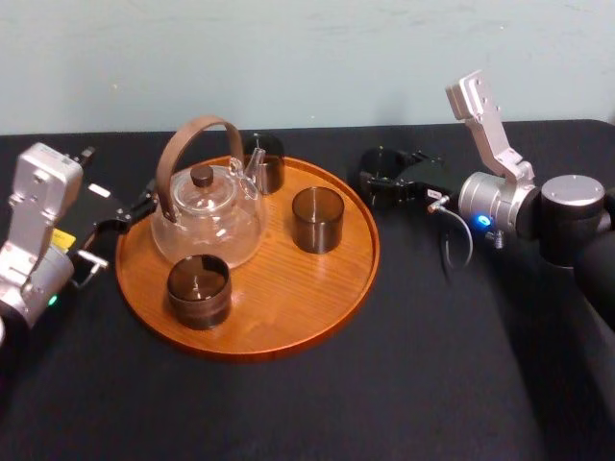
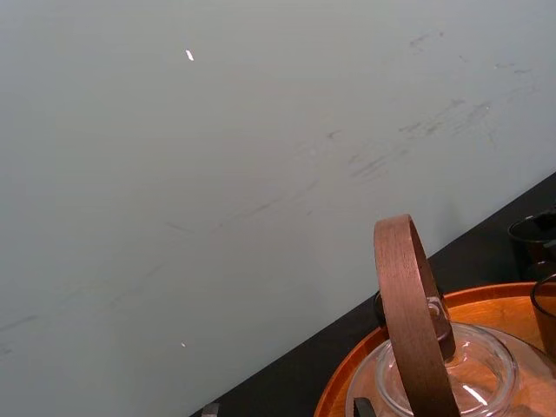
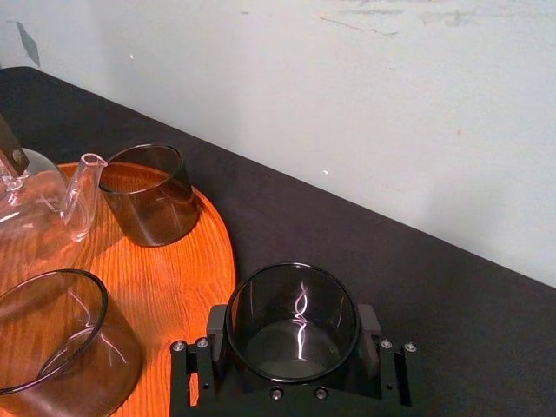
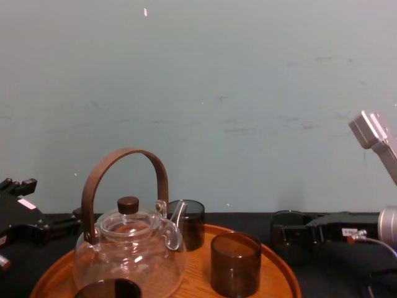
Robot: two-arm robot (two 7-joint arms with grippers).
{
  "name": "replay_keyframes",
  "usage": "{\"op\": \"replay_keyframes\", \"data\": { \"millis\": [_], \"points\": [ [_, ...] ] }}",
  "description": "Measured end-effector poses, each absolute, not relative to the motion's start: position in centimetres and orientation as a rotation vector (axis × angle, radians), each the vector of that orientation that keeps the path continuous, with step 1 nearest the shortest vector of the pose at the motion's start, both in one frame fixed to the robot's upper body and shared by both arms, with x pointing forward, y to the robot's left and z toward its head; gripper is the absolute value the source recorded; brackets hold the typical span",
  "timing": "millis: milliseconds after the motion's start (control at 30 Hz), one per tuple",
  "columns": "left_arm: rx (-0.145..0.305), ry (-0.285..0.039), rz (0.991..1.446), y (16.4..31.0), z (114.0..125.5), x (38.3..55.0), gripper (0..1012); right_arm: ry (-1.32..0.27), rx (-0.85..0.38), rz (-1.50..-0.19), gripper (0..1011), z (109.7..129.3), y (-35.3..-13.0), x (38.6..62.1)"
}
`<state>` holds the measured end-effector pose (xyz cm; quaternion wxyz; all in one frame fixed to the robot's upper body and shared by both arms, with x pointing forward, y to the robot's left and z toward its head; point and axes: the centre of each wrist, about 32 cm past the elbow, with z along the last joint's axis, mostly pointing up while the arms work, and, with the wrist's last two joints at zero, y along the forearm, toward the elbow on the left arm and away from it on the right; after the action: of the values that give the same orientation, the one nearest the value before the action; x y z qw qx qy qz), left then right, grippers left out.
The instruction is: Pick up the glass from the table and place it on the tray.
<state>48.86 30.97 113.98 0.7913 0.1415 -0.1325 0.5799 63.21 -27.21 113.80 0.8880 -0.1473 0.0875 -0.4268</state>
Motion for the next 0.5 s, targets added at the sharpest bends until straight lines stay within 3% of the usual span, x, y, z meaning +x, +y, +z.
{"op": "replay_keyframes", "data": {
  "millis": [500],
  "points": [
    [0.304, -0.285, 1.248, 31.0, 114.0, 48.9, 1001, 0.176, -0.26, -0.863, 903, 114.9, -28.3, 61.2]
  ]
}}
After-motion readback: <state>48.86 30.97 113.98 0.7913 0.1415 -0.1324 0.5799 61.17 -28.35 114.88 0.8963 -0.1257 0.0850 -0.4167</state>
